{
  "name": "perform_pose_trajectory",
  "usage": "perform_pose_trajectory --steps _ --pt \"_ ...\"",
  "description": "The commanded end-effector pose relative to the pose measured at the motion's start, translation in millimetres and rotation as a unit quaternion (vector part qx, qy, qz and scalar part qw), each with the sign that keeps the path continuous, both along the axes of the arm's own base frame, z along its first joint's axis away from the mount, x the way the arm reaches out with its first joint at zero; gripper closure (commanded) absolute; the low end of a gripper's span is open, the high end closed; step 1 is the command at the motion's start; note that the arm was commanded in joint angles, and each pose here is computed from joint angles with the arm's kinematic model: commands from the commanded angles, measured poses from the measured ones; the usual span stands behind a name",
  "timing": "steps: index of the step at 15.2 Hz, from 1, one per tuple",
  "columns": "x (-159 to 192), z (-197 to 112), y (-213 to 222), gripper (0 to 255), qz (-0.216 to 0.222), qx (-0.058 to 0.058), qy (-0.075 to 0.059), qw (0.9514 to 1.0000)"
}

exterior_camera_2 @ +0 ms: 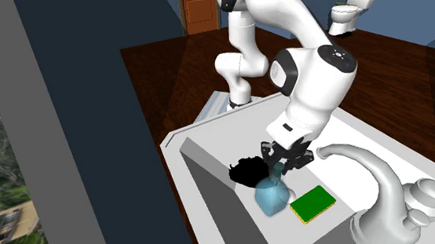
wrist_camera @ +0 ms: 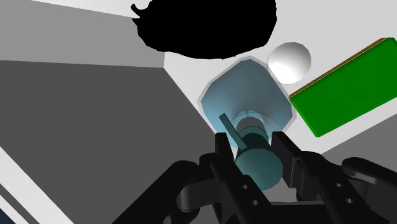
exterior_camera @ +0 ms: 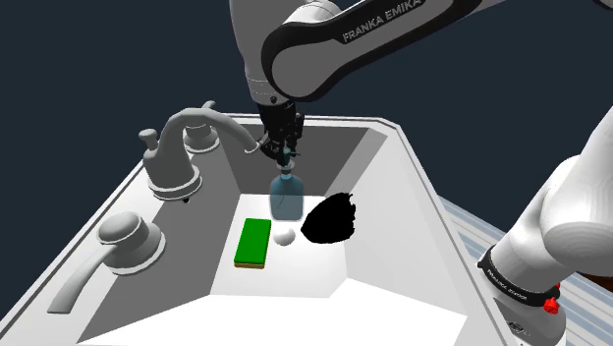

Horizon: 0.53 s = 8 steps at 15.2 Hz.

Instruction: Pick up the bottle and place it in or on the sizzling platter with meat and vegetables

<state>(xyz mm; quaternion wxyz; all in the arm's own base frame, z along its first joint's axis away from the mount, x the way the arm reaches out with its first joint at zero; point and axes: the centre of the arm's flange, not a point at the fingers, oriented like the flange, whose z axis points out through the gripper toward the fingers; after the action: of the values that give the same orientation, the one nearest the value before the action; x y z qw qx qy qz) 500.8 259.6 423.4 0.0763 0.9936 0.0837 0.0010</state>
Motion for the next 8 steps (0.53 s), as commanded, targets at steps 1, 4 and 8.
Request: perform_pose_trajectory --steps 1,4,8 --pt "0 0 0 255 0.0 0.0 0.001 1.0" --pt "0 -1 0 255 0.0 0.0 0.001 1.0" --pt "-1 15 0 255 0.0 0.0 0.0 1.0"
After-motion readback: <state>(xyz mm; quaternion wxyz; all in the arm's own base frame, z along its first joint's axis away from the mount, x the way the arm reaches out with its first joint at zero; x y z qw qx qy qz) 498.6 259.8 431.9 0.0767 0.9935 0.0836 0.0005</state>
